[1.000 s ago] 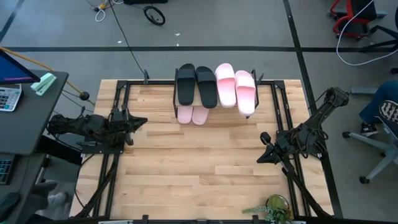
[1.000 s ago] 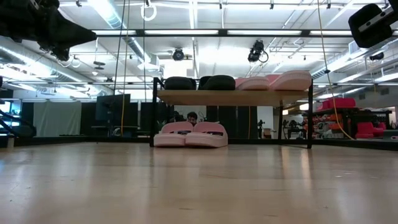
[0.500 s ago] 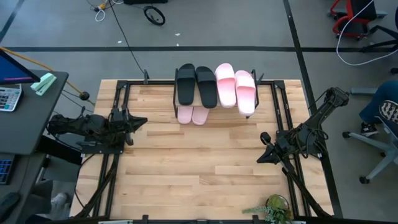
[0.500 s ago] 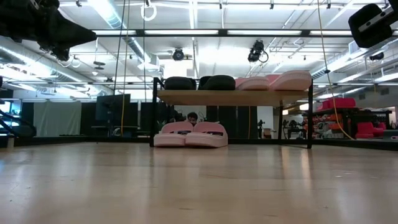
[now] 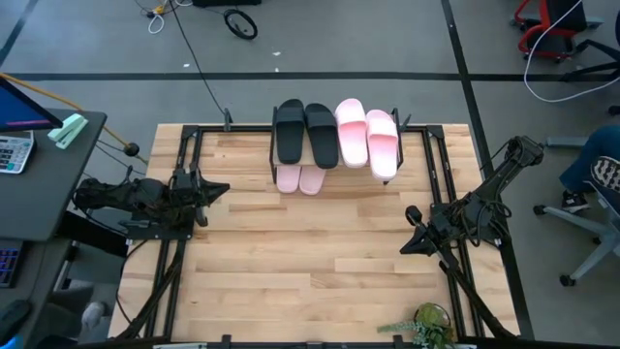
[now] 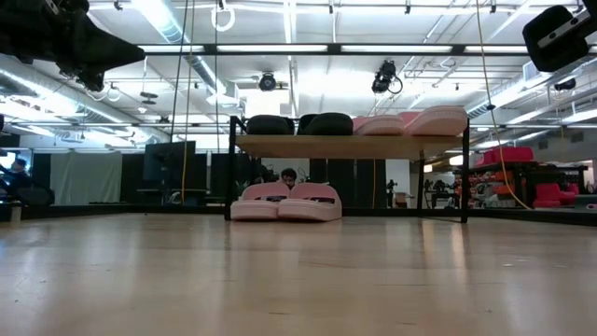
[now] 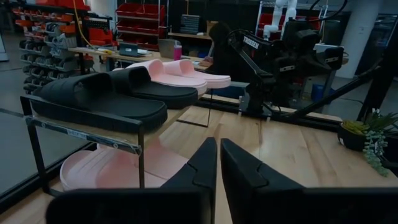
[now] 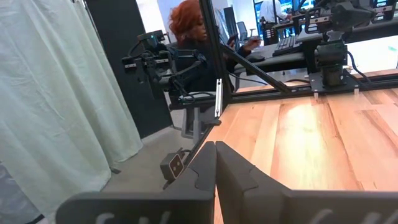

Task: Pick and place slides into the shelf
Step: Return to Home Position

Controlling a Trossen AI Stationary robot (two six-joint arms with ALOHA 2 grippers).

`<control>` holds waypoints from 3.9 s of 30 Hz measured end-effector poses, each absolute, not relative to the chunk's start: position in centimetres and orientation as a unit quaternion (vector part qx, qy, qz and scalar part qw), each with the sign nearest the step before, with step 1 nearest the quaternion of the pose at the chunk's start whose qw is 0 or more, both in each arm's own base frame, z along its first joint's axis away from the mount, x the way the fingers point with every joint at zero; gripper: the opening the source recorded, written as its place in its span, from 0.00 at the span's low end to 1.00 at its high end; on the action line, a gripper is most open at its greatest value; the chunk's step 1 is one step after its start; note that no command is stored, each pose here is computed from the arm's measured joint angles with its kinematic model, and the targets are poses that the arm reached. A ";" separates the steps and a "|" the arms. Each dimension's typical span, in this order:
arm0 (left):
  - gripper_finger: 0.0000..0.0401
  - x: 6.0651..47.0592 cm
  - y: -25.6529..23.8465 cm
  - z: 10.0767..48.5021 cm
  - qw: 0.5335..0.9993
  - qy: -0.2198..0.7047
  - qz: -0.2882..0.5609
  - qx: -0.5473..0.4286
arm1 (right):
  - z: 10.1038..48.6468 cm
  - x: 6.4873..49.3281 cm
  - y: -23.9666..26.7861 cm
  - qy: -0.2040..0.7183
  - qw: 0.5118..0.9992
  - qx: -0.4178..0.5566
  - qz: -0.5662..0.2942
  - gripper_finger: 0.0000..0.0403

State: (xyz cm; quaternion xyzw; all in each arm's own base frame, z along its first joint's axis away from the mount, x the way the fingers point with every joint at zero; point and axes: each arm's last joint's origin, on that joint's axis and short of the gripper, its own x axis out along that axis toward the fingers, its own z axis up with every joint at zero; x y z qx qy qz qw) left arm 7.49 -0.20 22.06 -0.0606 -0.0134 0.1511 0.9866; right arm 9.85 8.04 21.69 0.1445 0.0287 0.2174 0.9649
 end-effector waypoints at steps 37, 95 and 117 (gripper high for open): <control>0.05 7.5 -0.2 22.1 0.987 -0.013 0.151 -0.061 | 21.7 9.8 8.0 0.029 0.965 0.144 0.218 0.02; 0.09 7.5 -0.2 22.1 0.987 -0.013 0.151 -0.061 | 21.7 9.8 8.0 0.029 0.965 0.144 0.217 0.02; 0.09 7.5 -0.2 22.1 0.987 -0.013 0.151 -0.061 | 21.7 9.8 8.0 0.029 0.965 0.144 0.217 0.02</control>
